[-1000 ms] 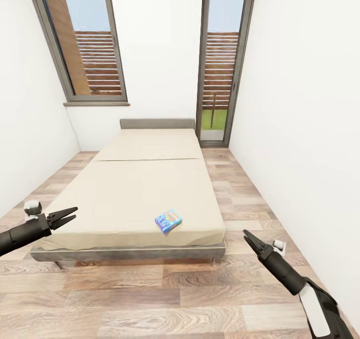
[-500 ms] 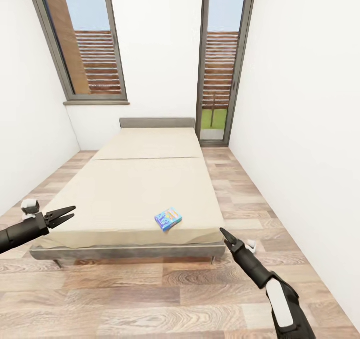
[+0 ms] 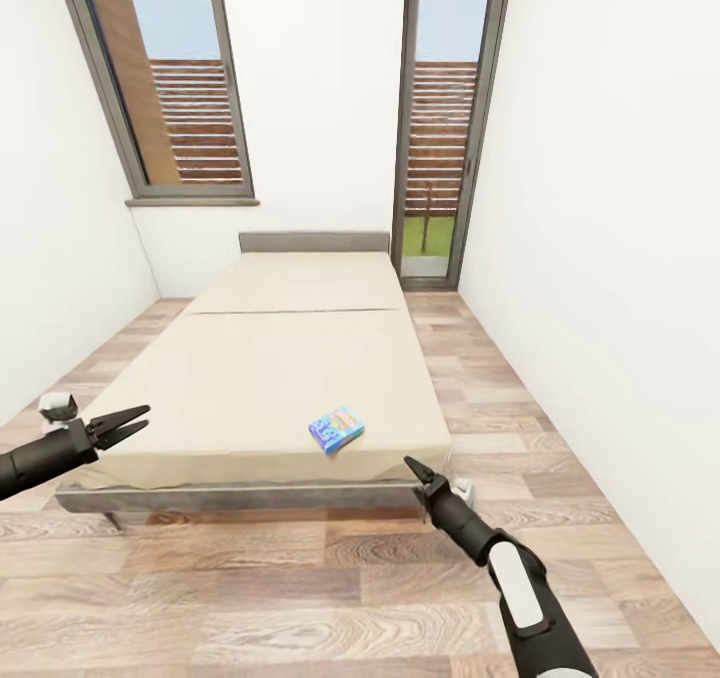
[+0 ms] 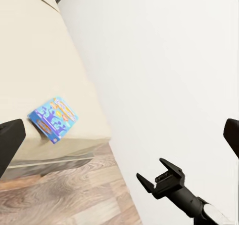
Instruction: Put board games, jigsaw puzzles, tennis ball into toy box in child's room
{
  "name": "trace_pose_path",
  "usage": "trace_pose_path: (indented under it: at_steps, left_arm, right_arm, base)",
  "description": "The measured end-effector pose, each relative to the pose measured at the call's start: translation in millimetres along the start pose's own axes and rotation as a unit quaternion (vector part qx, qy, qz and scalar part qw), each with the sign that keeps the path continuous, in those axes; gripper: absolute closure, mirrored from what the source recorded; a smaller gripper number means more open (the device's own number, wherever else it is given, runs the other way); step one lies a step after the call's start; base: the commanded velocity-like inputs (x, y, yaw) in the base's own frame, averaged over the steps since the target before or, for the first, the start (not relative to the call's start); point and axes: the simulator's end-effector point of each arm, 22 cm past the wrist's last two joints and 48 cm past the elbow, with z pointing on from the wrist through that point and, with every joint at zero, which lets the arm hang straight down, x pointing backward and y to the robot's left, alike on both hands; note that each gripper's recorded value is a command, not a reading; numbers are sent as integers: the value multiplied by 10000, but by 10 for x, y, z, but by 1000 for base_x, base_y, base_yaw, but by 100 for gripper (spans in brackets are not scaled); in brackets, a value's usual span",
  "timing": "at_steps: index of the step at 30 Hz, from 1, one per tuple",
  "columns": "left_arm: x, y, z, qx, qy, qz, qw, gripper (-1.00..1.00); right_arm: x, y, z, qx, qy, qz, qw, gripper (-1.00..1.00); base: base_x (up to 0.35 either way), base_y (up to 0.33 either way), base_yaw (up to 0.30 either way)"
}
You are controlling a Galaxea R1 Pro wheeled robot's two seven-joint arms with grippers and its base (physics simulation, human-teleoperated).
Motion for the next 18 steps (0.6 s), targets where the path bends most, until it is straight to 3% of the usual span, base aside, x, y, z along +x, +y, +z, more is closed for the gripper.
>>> trace_pose_path:
  at_steps: [4,9,13,16,18]
  left_arm:
    - [58,-46,-4,232,-3,10,9997,-100]
    - [149,-126,-11,572,29,19,9984,-100]
    - [277,-175,33,803,158,17,9966,-100]
    - [531,-344,177,1243,559,-2,9907,-100]
    - [647,-338,237,1275,715,-6,9893,-100]
  right_arm:
    - [125,-28,51,-66,269,273,9992,-100]
    - [87,-119,74,-87,126,263,9995,-100]
    - [67,-160,76,-190,21,399,9990,-100]
    - [11,-140,73,-391,-143,669,9969,-100]
    - [8,-167,71,-432,-180,726,9963,-100]
  base:
    - [0,0,0]
    - [0,0,0]
    - [0,0,0]
    - [0,0,0]
    - [0,0,0]
